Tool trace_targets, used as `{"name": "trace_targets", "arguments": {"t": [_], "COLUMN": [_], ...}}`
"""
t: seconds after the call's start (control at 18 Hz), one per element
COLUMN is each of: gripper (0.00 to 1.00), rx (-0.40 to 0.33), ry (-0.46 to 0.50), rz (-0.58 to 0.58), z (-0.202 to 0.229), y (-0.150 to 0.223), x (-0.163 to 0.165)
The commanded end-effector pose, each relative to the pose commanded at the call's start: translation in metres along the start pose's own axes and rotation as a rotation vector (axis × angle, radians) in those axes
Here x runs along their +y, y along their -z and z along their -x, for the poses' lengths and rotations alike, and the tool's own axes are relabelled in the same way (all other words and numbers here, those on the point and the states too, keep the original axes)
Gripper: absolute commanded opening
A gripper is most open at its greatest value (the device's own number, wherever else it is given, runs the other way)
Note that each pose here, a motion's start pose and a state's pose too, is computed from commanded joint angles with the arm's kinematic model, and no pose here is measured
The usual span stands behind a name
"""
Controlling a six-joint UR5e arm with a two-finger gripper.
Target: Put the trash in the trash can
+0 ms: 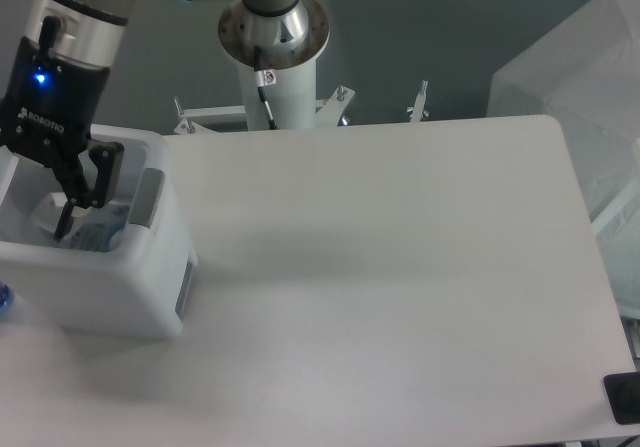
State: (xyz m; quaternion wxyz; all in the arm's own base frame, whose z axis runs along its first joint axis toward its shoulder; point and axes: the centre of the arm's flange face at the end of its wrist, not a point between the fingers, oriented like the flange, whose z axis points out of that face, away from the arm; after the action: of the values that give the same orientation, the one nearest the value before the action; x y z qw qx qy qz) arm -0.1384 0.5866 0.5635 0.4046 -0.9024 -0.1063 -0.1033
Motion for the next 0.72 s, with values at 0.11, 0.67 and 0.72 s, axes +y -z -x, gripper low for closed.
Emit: {"name": "trace_targets", "arguments": {"t": [0.11,0.67,0.72], "gripper": [1.0,1.0,1.0], "rx": [-0.042,-0.269,-0.277], "ry": [0.042,0.14,0.119], "rz": [-0.011,-0.006,0.016], "z": [0.035,0.218,0.233], "y": [0.009,0.059,0.058], "x": [-0.001,0.033,0.046]}}
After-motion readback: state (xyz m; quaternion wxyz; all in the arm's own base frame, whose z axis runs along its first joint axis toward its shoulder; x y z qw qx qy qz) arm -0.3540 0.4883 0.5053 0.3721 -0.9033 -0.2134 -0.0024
